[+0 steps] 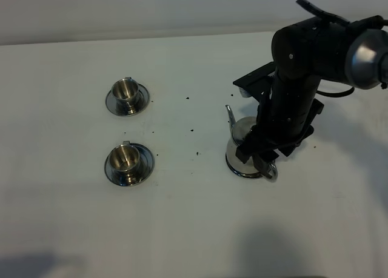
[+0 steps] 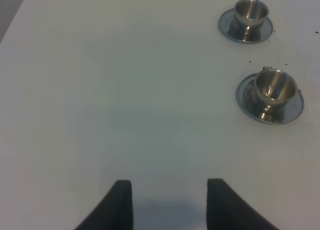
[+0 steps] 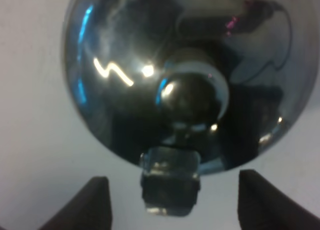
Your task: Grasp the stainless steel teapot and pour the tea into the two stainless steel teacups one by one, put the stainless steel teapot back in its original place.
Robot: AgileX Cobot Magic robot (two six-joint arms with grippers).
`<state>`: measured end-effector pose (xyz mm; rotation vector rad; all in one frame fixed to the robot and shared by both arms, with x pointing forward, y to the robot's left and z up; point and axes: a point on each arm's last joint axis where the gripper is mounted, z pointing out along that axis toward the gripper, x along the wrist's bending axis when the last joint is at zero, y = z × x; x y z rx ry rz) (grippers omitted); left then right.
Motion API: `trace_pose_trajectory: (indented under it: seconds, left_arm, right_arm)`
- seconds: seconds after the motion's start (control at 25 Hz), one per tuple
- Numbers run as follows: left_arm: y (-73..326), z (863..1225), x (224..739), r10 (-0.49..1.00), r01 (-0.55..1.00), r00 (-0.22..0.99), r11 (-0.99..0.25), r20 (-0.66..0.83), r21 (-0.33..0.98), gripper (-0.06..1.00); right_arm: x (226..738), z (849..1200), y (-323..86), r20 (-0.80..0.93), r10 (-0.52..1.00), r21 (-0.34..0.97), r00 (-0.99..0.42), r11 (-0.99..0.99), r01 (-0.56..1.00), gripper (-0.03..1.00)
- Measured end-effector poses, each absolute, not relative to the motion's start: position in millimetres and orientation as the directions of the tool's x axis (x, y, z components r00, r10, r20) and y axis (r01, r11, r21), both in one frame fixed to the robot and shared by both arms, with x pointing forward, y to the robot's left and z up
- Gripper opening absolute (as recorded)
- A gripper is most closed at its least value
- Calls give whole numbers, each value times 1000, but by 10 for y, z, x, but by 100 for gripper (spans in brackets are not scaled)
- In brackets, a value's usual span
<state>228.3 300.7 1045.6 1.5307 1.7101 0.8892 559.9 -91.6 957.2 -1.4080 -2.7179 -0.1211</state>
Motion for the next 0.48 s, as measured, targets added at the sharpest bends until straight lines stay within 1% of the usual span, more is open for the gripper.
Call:
trace_pose_trajectory:
  seconds: [0.28,0.48]
  left_arm:
    - [3007,10456,2283,995,541,-90,81,-38,837,38]
    - [3007,10456,2283,995,541,-90,81,-38,837,38]
  right_arm:
    - [5636,9555,-903,96,826,65,-555,551,832,53]
    - [5645,9515,-907,88,828,55,-555,552,832,53]
